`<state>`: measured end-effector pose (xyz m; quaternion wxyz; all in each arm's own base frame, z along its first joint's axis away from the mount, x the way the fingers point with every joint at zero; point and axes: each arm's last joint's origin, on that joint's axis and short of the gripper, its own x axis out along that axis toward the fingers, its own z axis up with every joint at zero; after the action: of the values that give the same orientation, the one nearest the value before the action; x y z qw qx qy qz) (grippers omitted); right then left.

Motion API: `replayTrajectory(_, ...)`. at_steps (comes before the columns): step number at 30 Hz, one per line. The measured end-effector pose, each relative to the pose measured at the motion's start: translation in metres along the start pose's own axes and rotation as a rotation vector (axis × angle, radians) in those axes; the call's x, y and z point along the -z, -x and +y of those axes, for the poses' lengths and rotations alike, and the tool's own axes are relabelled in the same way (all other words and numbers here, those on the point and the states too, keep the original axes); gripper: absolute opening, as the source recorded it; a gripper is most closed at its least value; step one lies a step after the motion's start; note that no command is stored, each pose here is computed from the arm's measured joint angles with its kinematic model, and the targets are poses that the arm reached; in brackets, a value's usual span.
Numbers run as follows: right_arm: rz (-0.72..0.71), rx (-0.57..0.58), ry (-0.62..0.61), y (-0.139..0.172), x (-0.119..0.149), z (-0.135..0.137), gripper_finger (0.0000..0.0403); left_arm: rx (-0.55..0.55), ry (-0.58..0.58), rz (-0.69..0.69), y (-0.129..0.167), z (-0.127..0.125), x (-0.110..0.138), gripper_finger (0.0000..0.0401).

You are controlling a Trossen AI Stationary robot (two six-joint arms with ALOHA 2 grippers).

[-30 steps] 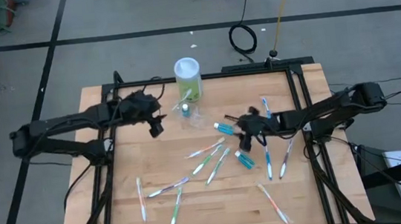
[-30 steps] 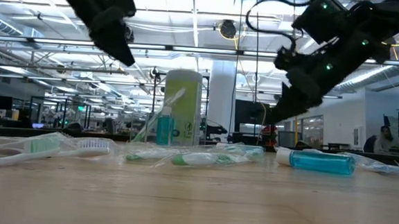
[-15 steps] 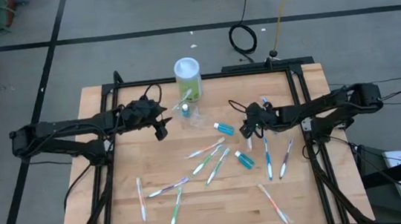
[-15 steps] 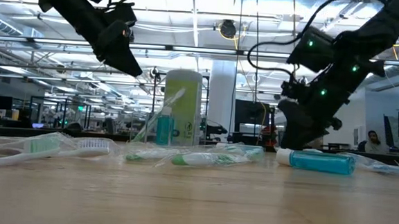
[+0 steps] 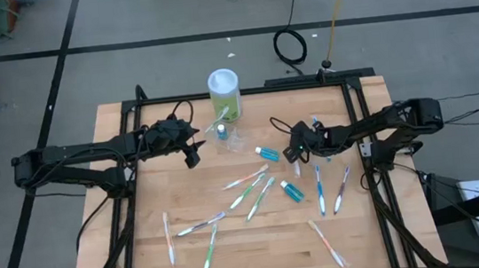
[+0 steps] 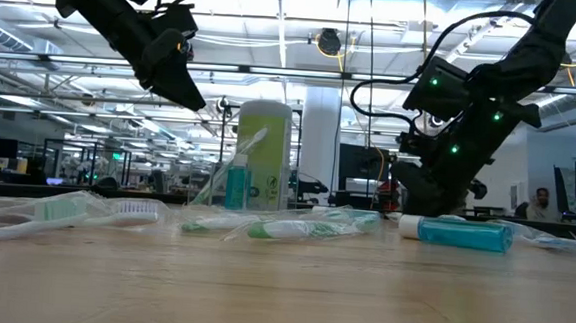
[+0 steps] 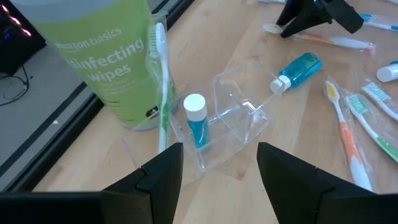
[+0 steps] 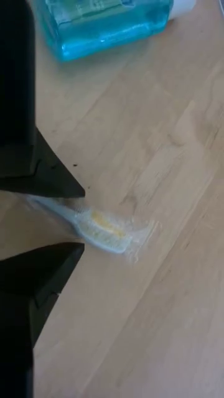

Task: Pick & Place toothbrushing station
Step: Put the orange toothbrush into the right of the transparent organizer

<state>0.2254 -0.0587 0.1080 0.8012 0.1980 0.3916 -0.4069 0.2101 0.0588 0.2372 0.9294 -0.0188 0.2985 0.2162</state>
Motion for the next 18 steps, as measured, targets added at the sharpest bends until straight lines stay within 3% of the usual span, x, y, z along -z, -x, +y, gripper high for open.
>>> replayTrajectory(8, -0.027, -0.026, -0.059, 0.0, -0.002, 0.002, 0.0014, 0.002, 0.013, 0.004, 0.0, 0.0, 0.0, 0.0212)
replayTrajectory(13, -0.039, -0.054, -0.066, 0.006, -0.006, 0.002, 0.0017, 0.003, 0.033, 0.005, 0.0, 0.0, 0.0, 0.0212)
replayTrajectory(18, -0.23, -0.113, -0.058, 0.022, -0.026, 0.006, 0.0008, 0.003, 0.035, 0.005, 0.0, 0.0, 0.0, 0.0212)
